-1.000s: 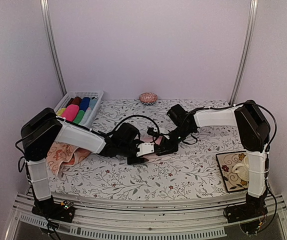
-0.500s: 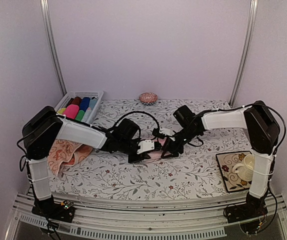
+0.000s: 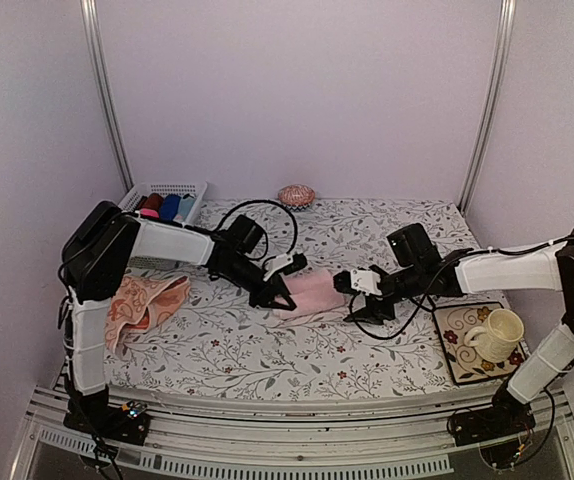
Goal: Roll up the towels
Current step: Roll the towel at the center of the board.
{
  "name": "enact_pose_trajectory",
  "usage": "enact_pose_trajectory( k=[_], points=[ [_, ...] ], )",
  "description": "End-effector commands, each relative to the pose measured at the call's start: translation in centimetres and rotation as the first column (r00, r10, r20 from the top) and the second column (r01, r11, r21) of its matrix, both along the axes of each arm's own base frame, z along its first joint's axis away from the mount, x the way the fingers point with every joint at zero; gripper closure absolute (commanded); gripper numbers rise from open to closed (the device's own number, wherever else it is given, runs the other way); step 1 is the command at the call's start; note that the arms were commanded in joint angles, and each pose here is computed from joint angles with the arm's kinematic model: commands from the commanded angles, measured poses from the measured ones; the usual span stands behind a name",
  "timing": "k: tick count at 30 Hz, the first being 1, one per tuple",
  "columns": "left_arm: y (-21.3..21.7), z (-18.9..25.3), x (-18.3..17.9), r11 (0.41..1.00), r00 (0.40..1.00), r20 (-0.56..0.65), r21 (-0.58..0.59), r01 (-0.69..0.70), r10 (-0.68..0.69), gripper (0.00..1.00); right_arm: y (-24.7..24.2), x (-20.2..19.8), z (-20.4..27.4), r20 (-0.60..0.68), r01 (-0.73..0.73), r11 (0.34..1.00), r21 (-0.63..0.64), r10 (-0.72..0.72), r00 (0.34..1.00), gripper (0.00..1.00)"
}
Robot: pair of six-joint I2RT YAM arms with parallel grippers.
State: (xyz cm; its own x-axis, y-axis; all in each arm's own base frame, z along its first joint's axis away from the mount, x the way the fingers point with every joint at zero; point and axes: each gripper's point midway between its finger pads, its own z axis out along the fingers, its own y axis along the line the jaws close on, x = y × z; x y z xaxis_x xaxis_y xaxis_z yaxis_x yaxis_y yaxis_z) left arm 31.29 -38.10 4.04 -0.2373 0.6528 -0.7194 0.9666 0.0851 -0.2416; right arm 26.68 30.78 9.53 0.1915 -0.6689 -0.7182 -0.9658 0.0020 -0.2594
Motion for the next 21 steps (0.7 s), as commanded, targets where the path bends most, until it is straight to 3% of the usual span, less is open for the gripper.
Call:
enact_pose_trajectory(
  k=[1,11,21],
  points=[
    [1.0,-1.7,-0.5,0.999,0.952,-0.301,0.022,-0.041,0.046,1.00,1.6,1.1,1.4,0.278,-0.082,0.997,0.001,0.079,0.957,0.34],
    [2.1,-1.7,1.5,0.990,0.836,-0.544,-0.062,-0.123,0.070,1.00,3.7,5.0,-1.3,0.454,-0.026,0.994,-0.104,0.071,0.888,0.35],
    [2.6,-3.6,2.1,0.986,0.757,-0.642,-0.015,-0.167,0.118,1.00,5.0,8.0,-2.4,0.508,0.030,0.991,-0.131,0.041,0.861,0.35]
  ],
)
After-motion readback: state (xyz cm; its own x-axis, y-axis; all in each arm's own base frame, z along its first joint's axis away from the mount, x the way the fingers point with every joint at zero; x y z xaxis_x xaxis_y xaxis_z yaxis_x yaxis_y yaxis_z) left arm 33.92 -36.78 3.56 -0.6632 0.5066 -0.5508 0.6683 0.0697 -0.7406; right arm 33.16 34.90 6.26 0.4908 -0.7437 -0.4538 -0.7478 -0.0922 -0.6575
